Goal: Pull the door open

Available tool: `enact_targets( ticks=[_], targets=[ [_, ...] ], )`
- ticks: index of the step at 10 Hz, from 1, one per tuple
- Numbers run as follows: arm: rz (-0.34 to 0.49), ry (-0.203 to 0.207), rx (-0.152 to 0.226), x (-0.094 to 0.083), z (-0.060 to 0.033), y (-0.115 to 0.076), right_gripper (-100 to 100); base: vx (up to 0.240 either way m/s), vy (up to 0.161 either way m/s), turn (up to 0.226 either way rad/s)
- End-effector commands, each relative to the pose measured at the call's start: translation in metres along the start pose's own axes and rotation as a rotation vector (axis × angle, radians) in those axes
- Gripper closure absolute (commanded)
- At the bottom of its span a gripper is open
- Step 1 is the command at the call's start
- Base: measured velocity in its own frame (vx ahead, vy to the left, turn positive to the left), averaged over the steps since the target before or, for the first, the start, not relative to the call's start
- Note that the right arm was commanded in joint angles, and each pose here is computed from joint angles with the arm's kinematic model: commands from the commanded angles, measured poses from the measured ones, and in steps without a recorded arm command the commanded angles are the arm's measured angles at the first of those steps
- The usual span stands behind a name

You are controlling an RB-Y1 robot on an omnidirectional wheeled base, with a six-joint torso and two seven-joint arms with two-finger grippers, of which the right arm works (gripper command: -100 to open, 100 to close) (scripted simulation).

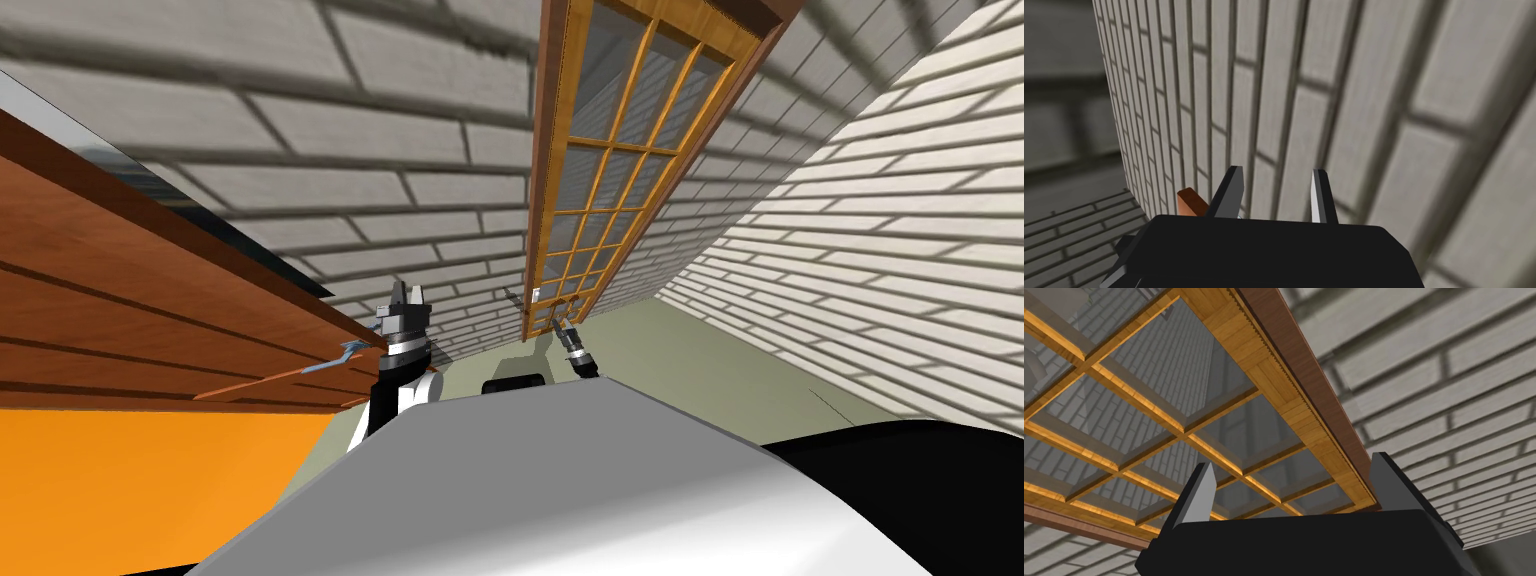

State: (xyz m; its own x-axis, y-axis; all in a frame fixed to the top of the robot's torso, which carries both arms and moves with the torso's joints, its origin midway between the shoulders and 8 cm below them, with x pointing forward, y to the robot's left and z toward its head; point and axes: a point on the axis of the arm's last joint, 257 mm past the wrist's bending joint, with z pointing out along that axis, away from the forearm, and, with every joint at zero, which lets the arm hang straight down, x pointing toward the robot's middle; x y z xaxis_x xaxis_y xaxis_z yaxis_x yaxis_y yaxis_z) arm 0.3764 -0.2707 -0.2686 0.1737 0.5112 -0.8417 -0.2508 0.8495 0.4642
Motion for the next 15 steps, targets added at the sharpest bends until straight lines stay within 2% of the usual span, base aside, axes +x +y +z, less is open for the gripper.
enact_targets(
  ticks=[1, 11, 15],
  targets=[
    [-0.040, 0.021, 0.005, 0.008, -0.0058, -0.008, -100, 0.098, 0.022, 0.003],
    [-0.246, 0.140, 0.019, 0.048, -0.0398, -0.037, -100, 0.097, 0.012, 0.000],
    [-0.346, 0.199, 0.019, 0.066, -0.0586, -0.051, -100, 0.137, -0.005, -0.004]
  ],
)
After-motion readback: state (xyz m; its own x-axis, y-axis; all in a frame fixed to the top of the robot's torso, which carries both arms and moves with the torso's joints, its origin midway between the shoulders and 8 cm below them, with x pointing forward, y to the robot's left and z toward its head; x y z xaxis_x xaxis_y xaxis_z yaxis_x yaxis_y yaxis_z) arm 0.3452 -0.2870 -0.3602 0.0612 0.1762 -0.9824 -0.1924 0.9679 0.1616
